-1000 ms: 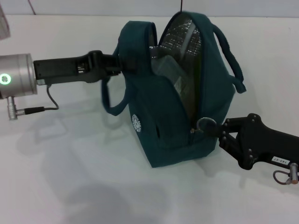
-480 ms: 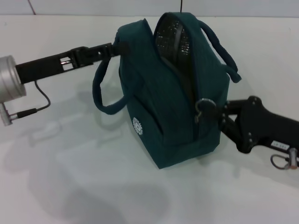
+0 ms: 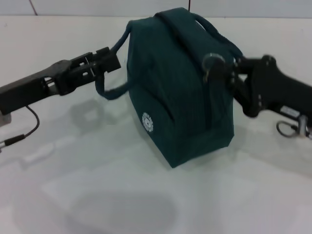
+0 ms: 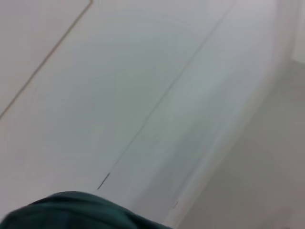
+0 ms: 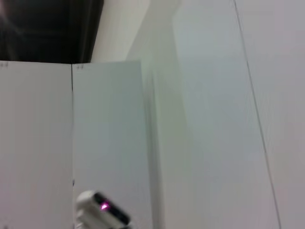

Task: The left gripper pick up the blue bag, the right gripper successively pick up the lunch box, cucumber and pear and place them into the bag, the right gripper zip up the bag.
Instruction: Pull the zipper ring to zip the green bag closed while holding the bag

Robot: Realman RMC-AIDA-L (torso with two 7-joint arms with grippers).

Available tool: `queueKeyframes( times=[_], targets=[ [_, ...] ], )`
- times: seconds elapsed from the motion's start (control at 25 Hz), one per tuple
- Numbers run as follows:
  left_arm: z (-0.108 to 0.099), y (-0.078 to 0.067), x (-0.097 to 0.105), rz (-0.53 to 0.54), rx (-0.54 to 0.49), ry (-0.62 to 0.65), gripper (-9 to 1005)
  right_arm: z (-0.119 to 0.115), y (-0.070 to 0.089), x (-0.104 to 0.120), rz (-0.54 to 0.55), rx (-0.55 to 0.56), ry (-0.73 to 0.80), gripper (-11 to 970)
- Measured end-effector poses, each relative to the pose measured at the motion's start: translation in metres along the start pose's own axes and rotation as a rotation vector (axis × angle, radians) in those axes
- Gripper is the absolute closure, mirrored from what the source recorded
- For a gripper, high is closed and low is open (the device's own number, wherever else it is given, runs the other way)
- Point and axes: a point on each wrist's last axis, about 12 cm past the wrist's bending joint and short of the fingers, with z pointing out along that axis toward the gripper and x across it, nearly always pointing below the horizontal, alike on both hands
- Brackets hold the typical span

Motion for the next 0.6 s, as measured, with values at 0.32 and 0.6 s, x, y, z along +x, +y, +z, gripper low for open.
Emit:
queueKeyframes(
  times=[0.32,0.6],
  targets=[
    [-0.023,-0.009,0.026,0.094,0.003,-0.088,185,0.037,-0.017,-0.012,-0.053,-0.052,0.007,946],
    [-0.031,-0.012,0.055,0.163,-0.044,-0.103,190,0.067,-0.024,-0.015,-0.087,-0.103,0.057,946]
  ],
)
